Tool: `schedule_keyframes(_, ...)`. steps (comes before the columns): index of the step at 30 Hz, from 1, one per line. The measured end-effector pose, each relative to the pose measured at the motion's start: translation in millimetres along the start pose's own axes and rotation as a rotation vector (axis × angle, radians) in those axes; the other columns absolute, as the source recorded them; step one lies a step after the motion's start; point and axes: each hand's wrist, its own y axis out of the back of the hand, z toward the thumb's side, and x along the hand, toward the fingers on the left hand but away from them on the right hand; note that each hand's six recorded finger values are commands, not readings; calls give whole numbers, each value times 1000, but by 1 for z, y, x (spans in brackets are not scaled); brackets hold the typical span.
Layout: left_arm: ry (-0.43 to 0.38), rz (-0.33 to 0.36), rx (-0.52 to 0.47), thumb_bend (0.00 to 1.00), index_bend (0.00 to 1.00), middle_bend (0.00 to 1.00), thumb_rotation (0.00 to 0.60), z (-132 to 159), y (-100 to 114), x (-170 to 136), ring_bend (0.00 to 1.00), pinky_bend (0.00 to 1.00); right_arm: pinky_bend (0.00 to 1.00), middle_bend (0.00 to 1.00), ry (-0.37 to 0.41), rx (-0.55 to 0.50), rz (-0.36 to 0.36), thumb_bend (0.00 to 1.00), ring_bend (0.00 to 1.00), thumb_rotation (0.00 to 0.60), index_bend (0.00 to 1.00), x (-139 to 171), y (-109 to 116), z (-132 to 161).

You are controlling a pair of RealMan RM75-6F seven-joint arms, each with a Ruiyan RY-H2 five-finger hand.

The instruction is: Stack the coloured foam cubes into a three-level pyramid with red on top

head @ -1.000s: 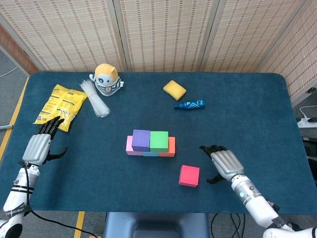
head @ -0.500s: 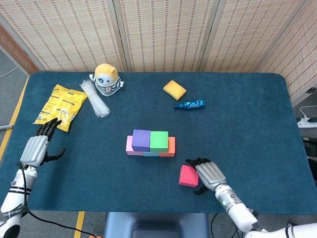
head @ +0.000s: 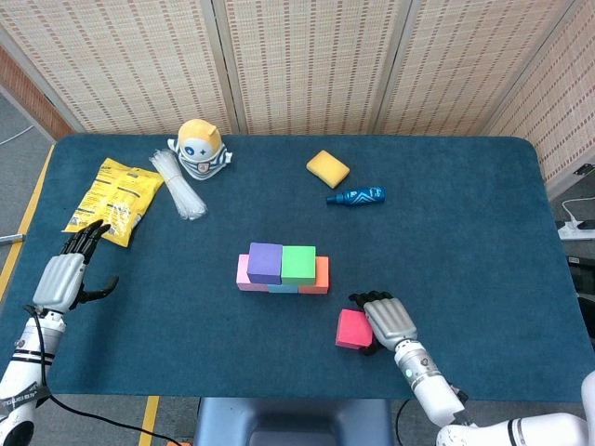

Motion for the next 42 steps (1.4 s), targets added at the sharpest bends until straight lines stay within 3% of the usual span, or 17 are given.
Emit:
schedule_keyframes(6,4,-2,-8,336,57,0,600,-2,0,0,0,105,337,442,23,12,-32,222,376,600,585,1,-2,3)
schedule_keyframes(13,3,-4,3,336,57,0,600,-3,0,0,0,106,337,456,68,37,-68,246,385,600,616,9,14,2)
schedule_keyframes(19,4,-9,28,336,57,0,600,0,-1,1,0,106,337,457,132,27,-89,246,384,600,605,27,66,1)
schedule_keyframes(27,-4,-11,58,337,57,0,600,9,-2,1,0,105,337,456,281,-26,-163,246,384,600,599,34,169,38)
schedule_keyframes(35,-12,-28,70,336,57,0,600,14,-5,2,0,105,337,457,298,-30,-120,245,376,600,577,3,208,70)
schedule_keyframes(42,-10,-41,67,335,57,0,600,12,-9,1,0,105,337,456,250,-33,-70,246,364,600,566,-35,215,92)
